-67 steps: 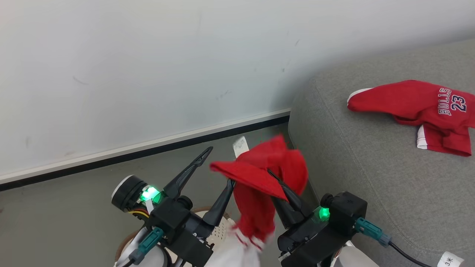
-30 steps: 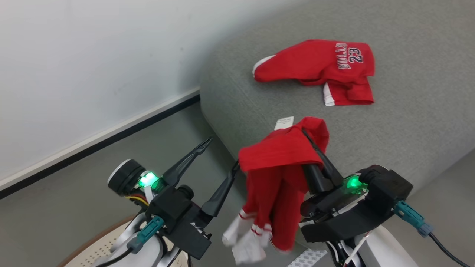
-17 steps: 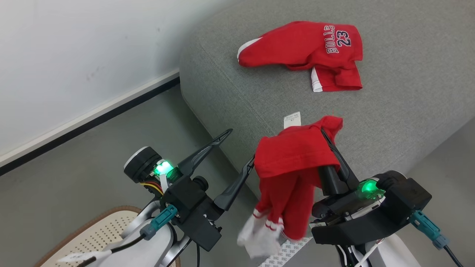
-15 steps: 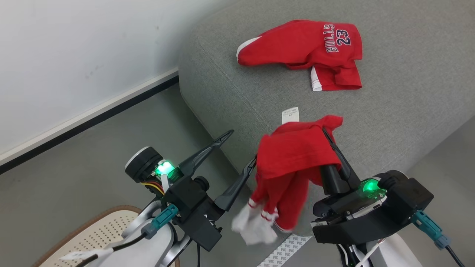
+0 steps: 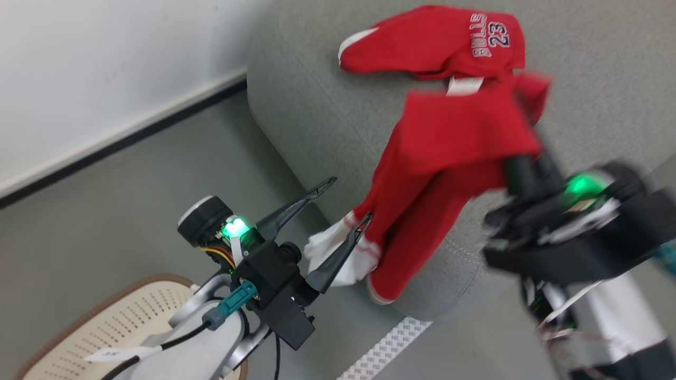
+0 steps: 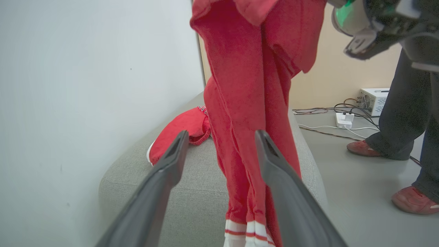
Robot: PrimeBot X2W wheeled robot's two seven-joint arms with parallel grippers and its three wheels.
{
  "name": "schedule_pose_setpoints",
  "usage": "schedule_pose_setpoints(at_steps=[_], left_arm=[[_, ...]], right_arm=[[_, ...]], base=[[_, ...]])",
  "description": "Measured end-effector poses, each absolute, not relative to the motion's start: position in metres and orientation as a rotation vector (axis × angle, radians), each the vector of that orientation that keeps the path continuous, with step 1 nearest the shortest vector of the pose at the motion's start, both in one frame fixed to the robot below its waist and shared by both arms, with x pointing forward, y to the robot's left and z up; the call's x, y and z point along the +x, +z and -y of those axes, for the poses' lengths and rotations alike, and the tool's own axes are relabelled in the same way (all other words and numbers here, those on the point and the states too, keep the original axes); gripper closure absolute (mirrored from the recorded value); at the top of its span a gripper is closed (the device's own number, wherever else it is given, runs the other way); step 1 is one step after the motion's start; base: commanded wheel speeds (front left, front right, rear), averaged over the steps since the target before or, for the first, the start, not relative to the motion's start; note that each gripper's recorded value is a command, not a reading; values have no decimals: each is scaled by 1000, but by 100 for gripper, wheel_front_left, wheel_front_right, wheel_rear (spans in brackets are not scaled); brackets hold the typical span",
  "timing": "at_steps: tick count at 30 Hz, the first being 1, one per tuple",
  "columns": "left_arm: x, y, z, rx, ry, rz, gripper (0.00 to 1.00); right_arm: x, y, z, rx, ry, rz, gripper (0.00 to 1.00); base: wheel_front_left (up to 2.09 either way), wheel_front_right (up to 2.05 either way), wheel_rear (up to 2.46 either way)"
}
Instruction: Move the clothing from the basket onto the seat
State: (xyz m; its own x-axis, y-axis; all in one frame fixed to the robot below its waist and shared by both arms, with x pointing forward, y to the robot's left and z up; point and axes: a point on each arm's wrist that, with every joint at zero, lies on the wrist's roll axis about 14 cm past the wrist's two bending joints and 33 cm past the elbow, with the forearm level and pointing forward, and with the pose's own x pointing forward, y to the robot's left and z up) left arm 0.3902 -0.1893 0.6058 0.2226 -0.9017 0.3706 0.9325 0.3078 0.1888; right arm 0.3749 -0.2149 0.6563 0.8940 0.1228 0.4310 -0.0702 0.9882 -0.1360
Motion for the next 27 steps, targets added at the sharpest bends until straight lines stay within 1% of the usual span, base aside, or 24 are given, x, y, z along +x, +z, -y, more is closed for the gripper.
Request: schedule_pose_setpoints(at_steps=[5, 11, 16, 17, 21, 25, 27], left_arm=[[406, 591, 187, -64, -1272, 431, 0], [424, 568, 186, -50, -1297, 415, 0], [438, 550, 186, -63, -1313, 397, 0], [438, 550, 186, -63, -1313, 397, 0], [452, 532, 183, -78, -1304, 375, 0], [463, 512, 180, -104, -1295, 344, 0], [466, 503, 178, -112, -1291, 326, 0]], right_arm=[[396, 704, 234, -237, 92, 570, 100], [422, 760, 264, -213, 65, 719, 100], [452, 786, 298, -225, 35, 750, 100], [452, 786, 298, -225, 35, 750, 100], [482, 800, 326, -231, -1, 747, 100], [508, 810, 348, -309, -40, 727, 100], [517, 822, 357, -341, -65, 746, 100]], base=[[0, 0, 0], [0, 0, 0], [0, 0, 0], [0, 0, 0], [0, 0, 0], [0, 0, 0], [0, 0, 0]])
